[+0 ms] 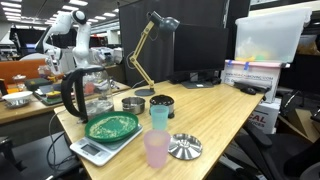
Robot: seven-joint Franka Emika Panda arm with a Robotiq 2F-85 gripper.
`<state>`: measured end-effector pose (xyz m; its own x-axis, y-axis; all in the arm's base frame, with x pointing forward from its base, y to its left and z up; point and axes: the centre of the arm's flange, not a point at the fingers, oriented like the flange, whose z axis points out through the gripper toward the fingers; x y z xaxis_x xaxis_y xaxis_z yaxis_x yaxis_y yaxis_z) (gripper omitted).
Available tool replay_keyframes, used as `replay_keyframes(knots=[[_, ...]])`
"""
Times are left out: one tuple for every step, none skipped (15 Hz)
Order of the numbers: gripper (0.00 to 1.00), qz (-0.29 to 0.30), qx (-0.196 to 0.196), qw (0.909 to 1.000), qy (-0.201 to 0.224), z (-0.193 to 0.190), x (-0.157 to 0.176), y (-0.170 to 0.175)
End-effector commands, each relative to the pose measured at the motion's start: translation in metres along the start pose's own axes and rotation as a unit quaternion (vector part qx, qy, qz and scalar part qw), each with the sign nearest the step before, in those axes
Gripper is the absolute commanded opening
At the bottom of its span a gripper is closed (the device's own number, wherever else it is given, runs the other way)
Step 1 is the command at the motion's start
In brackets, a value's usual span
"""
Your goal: Move the cup to the left
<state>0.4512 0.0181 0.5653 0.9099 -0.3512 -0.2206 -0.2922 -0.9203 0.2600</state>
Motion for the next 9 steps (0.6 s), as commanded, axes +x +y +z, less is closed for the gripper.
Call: replay_keyframes(knots=[[1.0,0.012,0.002,0.9999,-0.008,0.0065,0.0041,0.0085],[1.0,0.018,0.001,0.9998,-0.011,0.0093,0.005,0.0103],[1.0,0.021,0.001,0.9997,-0.011,0.0093,0.0045,0.0092],[1.0,0.022,0.0,0.9997,-0.01,0.0085,0.0029,0.0059],[1.0,0.022,-0.001,0.9997,-0.009,0.0079,0.0018,0.0032],[1.0,0.023,-0.001,0.9997,-0.009,0.0079,0.0018,0.0033],[1.0,0.023,-0.001,0.9997,-0.009,0.008,0.0019,0.0036],[1.0,0.023,-0.001,0.9997,-0.009,0.008,0.002,0.0038],[1.0,0.023,-0.001,0.9997,-0.009,0.008,0.002,0.0039]])
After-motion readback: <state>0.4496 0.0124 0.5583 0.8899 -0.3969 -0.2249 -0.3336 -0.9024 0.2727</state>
